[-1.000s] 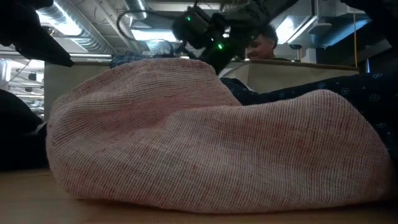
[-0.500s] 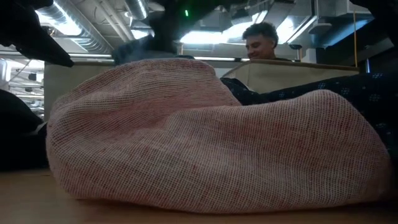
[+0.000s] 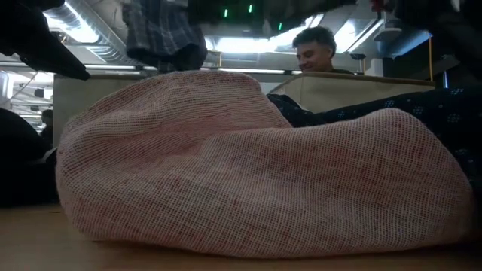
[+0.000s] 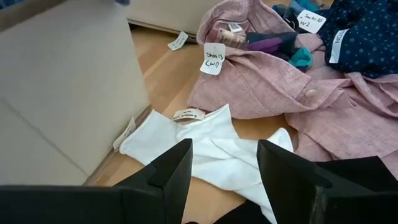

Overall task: Sort clothes
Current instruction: Put the blue checkered polo shirt into the left brown laundry organizer

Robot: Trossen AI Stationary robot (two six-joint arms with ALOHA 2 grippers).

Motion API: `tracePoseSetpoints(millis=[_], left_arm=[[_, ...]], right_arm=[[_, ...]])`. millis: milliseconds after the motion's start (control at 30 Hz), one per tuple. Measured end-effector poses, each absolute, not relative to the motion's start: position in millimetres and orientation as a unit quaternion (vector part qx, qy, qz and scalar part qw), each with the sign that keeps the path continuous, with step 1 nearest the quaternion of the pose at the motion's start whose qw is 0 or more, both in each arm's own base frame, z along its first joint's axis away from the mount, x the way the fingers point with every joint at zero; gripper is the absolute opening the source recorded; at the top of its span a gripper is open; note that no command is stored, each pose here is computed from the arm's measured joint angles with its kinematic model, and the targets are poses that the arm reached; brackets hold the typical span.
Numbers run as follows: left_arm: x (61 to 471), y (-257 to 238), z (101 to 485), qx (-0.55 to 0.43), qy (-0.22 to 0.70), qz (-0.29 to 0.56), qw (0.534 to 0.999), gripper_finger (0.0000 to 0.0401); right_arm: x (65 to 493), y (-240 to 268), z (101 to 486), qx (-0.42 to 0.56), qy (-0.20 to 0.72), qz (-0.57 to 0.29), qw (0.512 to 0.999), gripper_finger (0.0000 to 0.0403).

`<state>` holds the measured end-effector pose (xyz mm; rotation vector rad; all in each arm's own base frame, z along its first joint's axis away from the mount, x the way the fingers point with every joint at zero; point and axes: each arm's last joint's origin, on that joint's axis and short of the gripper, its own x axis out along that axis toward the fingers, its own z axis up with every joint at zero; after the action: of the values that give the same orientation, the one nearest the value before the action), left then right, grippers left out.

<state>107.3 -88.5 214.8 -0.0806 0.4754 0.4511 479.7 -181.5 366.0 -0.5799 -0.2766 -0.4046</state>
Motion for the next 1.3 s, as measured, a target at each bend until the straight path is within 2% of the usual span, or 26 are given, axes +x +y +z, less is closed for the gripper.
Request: tracePoseSetpoints(millis=[200,333,433,567,733,900,1067,1200,1300], left_arm=[[107,-88,215,-0.036,0.221,0.229,0.947,0.0172],[107,-88,215,-0.036,0.22,0.23,0.947,0.0172],[107,-88,215,-0.034,0.221,0.23,0.947,0.0172],[107,-88,216,-0.032,0.218,0.232,0.947,0.0172],[107,-88,216,-0.031,0.218,0.232,0.947,0.0172],[107,-88,216,-0.022,0.22,0.23,0.948,0.0172],[107,-87,215,-0.019,0.221,0.229,0.948,0.0172],[107,-87,215,-0.016,0.222,0.23,0.947,0.0172],[107,-87,216,-0.01,0.221,0.23,0.948,0.0172]], right_arm=[[493,-225,307,-0.172,-0.105,-0.207,0.958,0.0001],[502,-226,282,-0.124,-0.072,-0.197,0.97,0.001],[504,-222,282,-0.122,-0.065,-0.193,0.971,0.0041],[505,-220,283,-0.12,-0.059,-0.202,0.97,0.0113],[508,-210,304,-0.114,-0.012,-0.189,0.975,0.0211],[503,-202,333,-0.101,0.105,-0.181,0.973,0.0272],[480,-188,355,-0.085,0.185,-0.148,0.968,0.0292],[452,-164,390,-0.092,0.22,-0.134,0.962,0.0292],[441,-162,392,-0.083,0.253,-0.133,0.955,0.0289]])
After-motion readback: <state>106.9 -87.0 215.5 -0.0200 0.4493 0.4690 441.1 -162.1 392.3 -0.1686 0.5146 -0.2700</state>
